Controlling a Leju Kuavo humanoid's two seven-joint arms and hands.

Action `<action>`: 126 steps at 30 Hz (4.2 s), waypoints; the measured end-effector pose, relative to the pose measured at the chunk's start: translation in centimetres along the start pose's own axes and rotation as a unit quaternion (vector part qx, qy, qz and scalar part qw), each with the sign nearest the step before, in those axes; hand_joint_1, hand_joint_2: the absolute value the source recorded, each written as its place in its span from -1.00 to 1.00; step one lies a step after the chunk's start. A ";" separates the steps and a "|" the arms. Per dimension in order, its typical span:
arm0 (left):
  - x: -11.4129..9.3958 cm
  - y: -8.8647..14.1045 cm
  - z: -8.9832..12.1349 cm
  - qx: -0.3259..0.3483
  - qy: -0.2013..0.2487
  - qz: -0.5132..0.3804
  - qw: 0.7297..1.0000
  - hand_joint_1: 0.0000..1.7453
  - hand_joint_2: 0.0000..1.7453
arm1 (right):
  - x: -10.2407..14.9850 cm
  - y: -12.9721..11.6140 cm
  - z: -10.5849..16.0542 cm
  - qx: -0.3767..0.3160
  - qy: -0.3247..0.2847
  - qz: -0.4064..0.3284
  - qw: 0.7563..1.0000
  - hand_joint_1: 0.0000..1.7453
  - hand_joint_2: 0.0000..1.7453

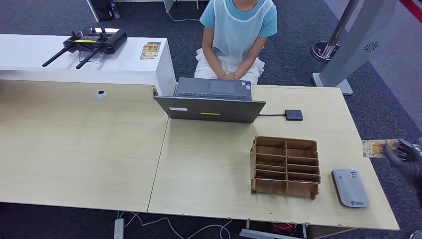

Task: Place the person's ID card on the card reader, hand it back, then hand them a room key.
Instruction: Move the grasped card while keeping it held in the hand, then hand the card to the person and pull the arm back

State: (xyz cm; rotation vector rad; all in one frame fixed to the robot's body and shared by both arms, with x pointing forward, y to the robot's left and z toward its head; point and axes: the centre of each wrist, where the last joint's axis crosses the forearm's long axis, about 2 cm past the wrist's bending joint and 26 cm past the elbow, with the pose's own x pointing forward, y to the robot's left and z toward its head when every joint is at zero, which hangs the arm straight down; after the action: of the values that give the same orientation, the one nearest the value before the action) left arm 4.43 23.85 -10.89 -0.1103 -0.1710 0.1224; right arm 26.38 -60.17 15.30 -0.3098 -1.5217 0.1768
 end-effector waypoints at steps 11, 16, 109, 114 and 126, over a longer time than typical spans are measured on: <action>0.0 0.0 0.0 -0.005 -0.004 0.004 1.000 -1.00 -1.00 | -2.1 -0.6 3.1 0.015 0.036 0.013 0.999 1.00 1.00; 0.0 0.0 0.0 -0.004 0.002 0.003 1.000 -1.00 -1.00 | -2.5 -0.4 3.6 0.024 0.057 0.034 0.997 1.00 1.00; 0.2 0.1 0.0 -0.009 0.004 -0.005 1.000 -1.00 -1.00 | 2.5 -1.0 -2.3 0.058 0.054 0.120 0.990 1.00 1.00; 0.2 0.1 0.0 -0.009 0.001 -0.004 1.000 -1.00 -1.00 | 6.6 -1.3 -5.4 0.050 0.021 0.147 0.988 1.00 1.00; 0.7 -0.4 0.0 -0.010 -0.002 -0.009 1.000 -1.00 -1.00 | 18.6 3.2 -14.2 -0.020 -0.036 0.349 0.936 1.00 1.00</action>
State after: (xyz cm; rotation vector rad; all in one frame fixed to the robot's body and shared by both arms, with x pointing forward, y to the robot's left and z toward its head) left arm 5.15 23.50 -10.77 -0.1278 -0.1768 0.1029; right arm 41.62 -52.73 31.71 -0.8805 -1.4335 0.7251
